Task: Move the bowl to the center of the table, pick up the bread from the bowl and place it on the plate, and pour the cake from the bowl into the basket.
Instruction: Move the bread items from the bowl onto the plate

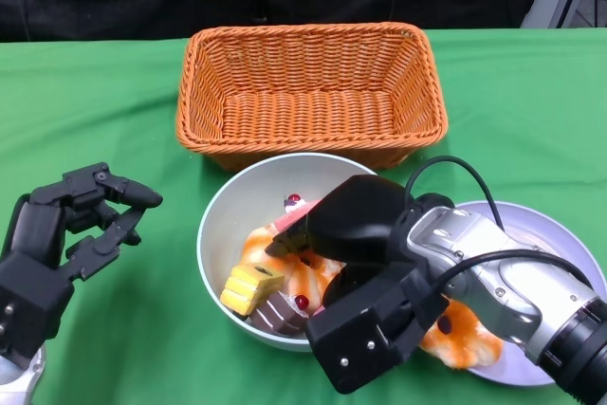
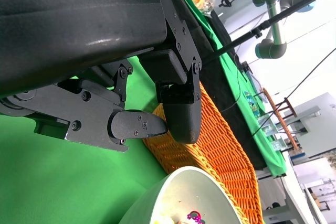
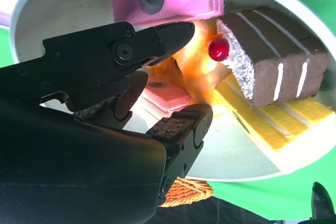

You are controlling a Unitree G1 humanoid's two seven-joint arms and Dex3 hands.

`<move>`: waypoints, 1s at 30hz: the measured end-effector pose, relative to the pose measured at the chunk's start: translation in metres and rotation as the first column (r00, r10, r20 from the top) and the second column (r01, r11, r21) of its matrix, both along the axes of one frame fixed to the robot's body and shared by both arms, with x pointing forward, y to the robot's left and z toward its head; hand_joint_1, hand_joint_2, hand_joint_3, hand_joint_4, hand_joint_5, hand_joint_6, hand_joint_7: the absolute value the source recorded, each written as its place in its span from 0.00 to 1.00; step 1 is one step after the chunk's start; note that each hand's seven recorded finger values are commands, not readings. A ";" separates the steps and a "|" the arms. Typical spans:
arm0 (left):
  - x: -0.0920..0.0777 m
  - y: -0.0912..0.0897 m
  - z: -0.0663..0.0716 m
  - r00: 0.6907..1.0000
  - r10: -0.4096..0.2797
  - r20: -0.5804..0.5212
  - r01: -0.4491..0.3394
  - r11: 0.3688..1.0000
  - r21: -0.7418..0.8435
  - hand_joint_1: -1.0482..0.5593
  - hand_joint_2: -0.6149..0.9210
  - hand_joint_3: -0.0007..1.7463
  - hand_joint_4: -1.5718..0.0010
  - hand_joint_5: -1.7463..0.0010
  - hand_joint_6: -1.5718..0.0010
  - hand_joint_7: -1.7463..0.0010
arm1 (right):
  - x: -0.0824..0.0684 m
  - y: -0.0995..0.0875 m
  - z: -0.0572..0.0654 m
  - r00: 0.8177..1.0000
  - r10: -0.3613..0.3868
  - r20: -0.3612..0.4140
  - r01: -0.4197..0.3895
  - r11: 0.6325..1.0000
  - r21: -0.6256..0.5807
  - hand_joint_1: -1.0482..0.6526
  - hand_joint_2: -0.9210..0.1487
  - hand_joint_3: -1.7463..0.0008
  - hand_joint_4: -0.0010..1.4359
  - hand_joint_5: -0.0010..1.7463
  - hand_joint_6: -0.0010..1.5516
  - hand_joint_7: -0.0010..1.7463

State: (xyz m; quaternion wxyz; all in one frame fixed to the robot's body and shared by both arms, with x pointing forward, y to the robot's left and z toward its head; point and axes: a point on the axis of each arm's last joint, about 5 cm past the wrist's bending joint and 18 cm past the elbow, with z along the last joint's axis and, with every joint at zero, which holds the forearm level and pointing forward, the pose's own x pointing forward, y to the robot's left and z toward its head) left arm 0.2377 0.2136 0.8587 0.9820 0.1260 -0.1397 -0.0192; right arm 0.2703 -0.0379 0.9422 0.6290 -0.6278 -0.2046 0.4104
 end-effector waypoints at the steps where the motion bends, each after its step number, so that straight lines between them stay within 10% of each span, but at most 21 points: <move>1: 0.000 0.000 0.000 1.000 0.000 0.000 0.000 1.000 0.001 0.59 1.00 0.20 0.49 0.21 0.42 0.52 | 0.000 0.000 0.000 1.000 -0.001 0.002 0.001 1.000 -0.001 0.25 0.00 0.97 0.59 0.02 0.37 0.02; 30: 0.000 0.000 0.000 1.000 0.001 -0.003 -0.001 1.000 0.001 0.59 1.00 0.20 0.49 0.21 0.43 0.50 | -0.002 0.000 -0.003 0.992 -0.028 0.125 0.035 0.998 -0.053 0.24 0.01 0.98 0.58 0.01 0.37 0.00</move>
